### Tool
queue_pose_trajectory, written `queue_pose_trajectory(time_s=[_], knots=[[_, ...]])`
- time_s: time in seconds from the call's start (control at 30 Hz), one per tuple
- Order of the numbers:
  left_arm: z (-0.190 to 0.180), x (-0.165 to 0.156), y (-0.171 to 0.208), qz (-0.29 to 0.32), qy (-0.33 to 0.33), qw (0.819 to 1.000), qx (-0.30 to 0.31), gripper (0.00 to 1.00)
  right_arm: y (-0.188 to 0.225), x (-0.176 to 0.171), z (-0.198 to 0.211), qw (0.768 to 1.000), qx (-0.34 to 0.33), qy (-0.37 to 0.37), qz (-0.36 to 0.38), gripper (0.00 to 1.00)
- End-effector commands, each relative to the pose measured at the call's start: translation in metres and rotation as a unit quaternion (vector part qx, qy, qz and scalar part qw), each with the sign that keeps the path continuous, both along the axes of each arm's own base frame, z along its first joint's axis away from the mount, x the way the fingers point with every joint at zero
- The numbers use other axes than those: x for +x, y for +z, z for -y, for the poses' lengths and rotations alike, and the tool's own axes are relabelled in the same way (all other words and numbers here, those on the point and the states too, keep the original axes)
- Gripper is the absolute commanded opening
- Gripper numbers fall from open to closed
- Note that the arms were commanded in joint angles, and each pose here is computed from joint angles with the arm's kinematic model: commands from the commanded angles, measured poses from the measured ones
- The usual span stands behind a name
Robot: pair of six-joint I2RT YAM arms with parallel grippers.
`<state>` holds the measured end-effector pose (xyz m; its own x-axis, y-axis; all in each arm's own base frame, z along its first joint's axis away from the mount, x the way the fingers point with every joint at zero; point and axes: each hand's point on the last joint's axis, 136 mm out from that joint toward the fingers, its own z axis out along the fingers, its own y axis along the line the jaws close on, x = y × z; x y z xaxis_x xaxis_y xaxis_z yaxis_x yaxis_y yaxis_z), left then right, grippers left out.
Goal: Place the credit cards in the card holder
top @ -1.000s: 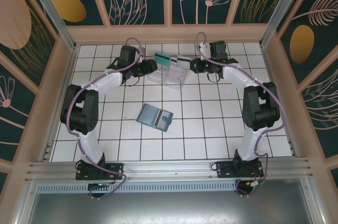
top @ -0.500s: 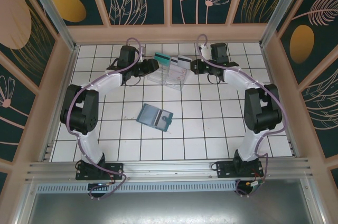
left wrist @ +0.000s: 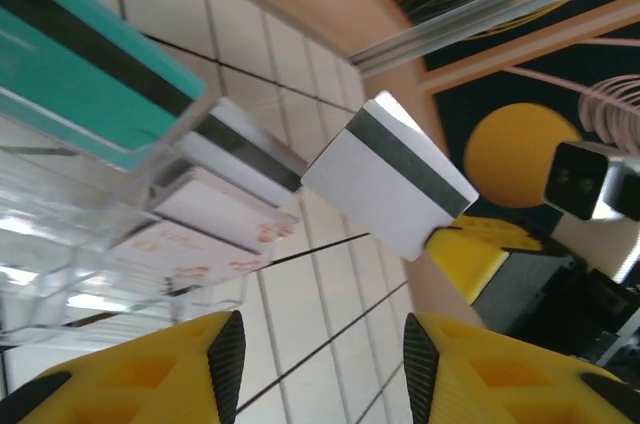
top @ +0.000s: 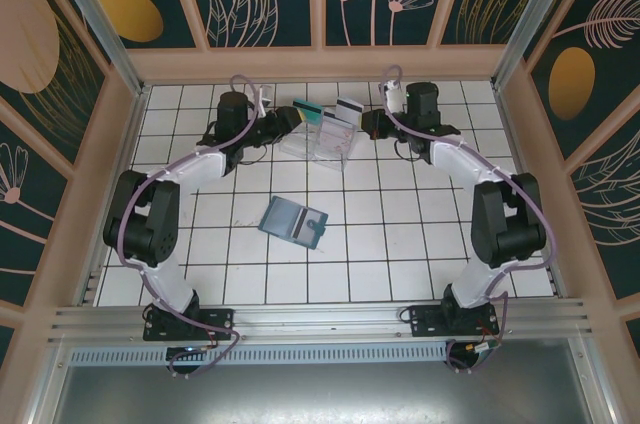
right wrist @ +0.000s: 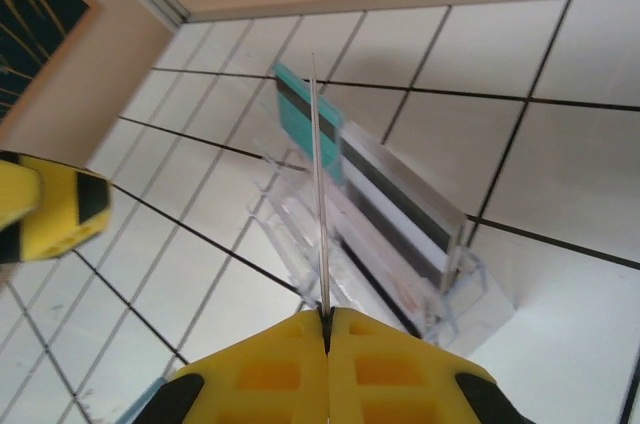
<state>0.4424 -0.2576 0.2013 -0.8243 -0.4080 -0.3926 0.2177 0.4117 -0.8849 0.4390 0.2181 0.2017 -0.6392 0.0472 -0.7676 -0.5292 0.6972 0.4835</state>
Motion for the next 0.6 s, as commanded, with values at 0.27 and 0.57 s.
queue_pose_trajectory(time_s=[0.27, 0.57], knots=[[0.022, -0.031, 0.101, 0.083, -0.054, 0.964, -0.249, 0.53, 0.08, -0.042, -0.02, 0.985, 0.147, 0.071, 0.056, 0.06], [0.031, -0.029, 0.092, 0.075, -0.054, 0.961, -0.259, 0.54, 0.101, -0.054, -0.029, 0.979, 0.176, 0.076, 0.073, 0.05]])
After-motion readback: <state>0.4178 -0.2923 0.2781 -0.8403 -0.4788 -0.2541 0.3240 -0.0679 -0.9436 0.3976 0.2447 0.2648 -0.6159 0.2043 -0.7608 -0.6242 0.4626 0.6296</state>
